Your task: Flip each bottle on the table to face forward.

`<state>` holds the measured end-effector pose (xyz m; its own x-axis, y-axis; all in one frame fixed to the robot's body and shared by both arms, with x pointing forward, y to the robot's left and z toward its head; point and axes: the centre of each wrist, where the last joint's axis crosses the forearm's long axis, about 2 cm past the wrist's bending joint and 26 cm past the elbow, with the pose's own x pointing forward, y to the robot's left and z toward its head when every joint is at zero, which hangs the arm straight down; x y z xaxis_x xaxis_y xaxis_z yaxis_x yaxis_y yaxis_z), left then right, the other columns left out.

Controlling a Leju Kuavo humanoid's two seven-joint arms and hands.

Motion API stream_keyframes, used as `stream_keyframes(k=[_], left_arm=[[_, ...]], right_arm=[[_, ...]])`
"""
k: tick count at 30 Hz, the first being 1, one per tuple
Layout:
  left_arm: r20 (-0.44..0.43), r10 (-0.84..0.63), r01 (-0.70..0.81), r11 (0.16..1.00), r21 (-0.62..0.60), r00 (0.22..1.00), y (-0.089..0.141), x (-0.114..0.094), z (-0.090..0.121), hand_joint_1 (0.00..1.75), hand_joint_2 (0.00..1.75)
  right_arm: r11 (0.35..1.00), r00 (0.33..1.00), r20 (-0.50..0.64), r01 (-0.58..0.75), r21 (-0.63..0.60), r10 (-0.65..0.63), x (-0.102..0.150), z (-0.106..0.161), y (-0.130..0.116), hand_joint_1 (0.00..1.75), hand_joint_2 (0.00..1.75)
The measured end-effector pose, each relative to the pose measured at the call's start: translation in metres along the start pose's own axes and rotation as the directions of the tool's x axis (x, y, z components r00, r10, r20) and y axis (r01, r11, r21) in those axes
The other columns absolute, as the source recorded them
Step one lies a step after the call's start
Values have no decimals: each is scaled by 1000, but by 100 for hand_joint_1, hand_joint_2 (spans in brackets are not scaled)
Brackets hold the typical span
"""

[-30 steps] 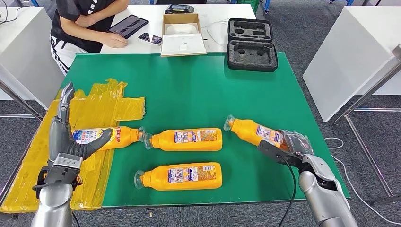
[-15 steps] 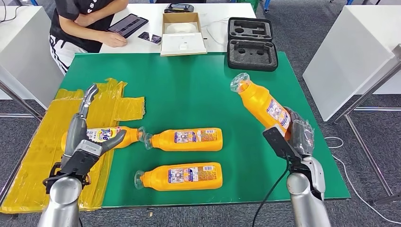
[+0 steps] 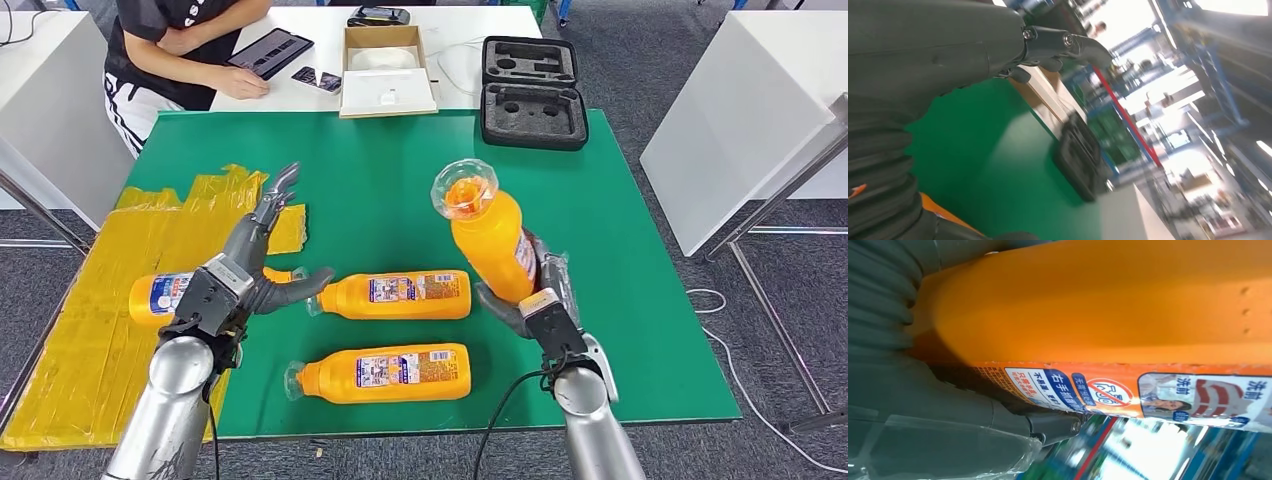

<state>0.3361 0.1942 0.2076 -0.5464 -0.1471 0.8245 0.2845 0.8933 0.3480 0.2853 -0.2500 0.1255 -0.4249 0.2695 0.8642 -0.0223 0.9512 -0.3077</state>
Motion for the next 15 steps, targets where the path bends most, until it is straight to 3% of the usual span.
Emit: stream_keyframes(k=[5, 15], left_arm=[[28, 59, -57, 995, -78, 998, -12, 5, -11, 0, 175], [33, 96, -90, 986, -139, 995, -22, 5, -18, 0, 175]], right_arm=[[993, 996, 31, 84, 80, -87, 1, -7, 15, 175, 175], [985, 994, 32, 99, 140, -104, 0, -13, 27, 175, 175]])
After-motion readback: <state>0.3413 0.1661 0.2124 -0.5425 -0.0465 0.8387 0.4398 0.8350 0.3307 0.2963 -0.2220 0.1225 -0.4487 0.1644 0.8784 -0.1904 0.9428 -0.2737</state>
